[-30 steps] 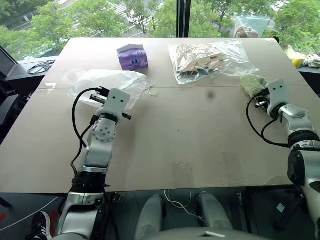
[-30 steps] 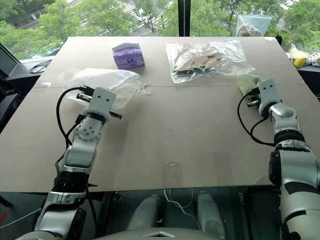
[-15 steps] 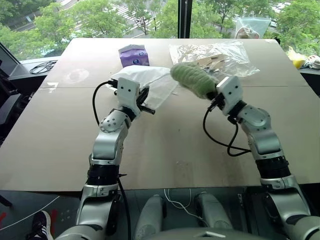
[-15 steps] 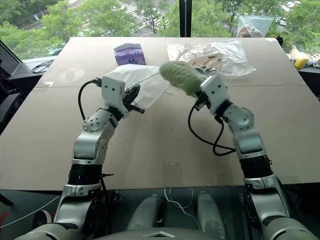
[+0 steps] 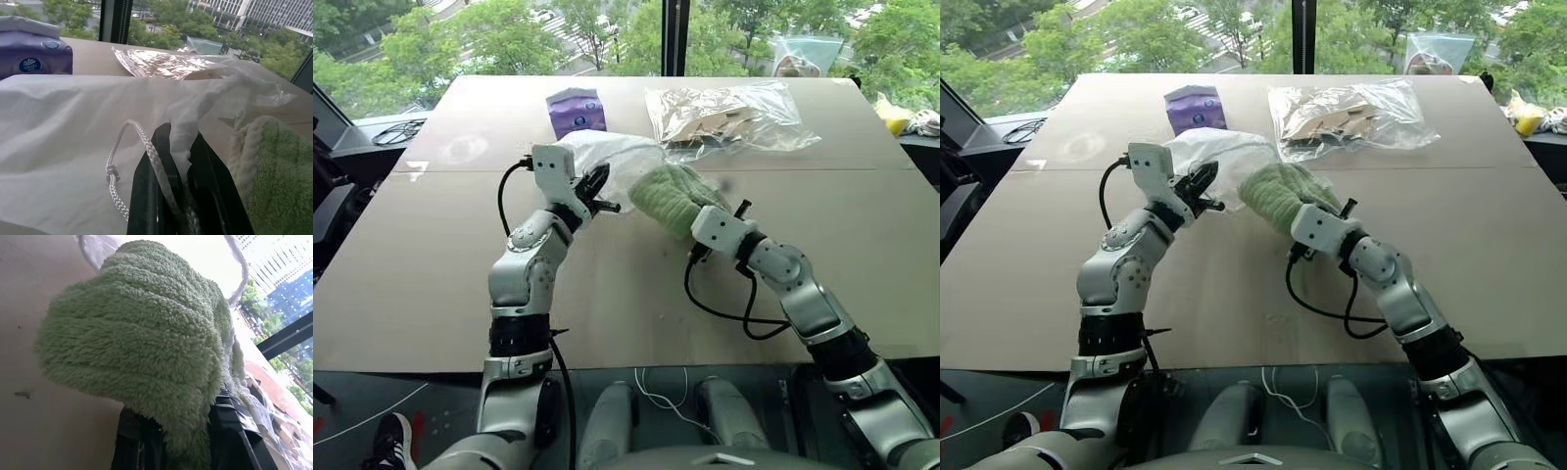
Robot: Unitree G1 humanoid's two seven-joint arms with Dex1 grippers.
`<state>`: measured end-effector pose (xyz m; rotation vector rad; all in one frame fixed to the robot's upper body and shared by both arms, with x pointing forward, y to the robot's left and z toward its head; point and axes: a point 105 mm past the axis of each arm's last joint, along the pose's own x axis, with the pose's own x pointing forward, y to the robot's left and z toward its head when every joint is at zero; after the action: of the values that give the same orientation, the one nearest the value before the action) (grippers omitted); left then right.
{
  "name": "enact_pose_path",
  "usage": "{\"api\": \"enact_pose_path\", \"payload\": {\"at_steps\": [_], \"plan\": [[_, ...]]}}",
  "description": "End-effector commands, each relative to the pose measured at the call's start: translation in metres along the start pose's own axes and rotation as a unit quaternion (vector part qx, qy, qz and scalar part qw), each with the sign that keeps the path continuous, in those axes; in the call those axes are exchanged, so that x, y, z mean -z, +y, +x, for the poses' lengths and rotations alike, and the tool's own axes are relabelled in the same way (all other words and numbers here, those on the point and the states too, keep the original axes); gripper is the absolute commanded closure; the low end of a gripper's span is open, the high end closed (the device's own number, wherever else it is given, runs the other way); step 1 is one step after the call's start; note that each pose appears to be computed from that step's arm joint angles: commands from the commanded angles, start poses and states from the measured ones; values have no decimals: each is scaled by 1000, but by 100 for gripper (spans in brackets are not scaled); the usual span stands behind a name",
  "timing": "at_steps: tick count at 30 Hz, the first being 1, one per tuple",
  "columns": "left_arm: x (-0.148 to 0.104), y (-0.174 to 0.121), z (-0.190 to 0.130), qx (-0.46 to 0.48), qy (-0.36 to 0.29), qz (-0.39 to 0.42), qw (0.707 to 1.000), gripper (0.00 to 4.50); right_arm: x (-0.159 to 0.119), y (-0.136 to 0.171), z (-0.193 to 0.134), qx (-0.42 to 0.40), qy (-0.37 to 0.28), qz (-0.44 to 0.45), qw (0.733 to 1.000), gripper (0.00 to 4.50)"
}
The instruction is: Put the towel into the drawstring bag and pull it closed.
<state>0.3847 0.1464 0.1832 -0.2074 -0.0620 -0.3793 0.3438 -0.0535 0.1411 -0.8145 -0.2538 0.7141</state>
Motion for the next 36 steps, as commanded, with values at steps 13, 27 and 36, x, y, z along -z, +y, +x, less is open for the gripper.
{"api": "enact_pose_path", "payload": {"at_steps": [13, 27, 36], "plan": [[9, -65, -18, 172, 30, 53, 983, 450, -49, -11, 18, 19, -72, 290, 954, 392], [7, -97, -35, 257, 24, 35, 965, 450, -73, 6, 26, -91, -90, 632, 764, 392], [9, -108, -46, 301, 39, 12, 953, 450, -98, -28, 19, -108, -178, 785, 583, 392]]}}
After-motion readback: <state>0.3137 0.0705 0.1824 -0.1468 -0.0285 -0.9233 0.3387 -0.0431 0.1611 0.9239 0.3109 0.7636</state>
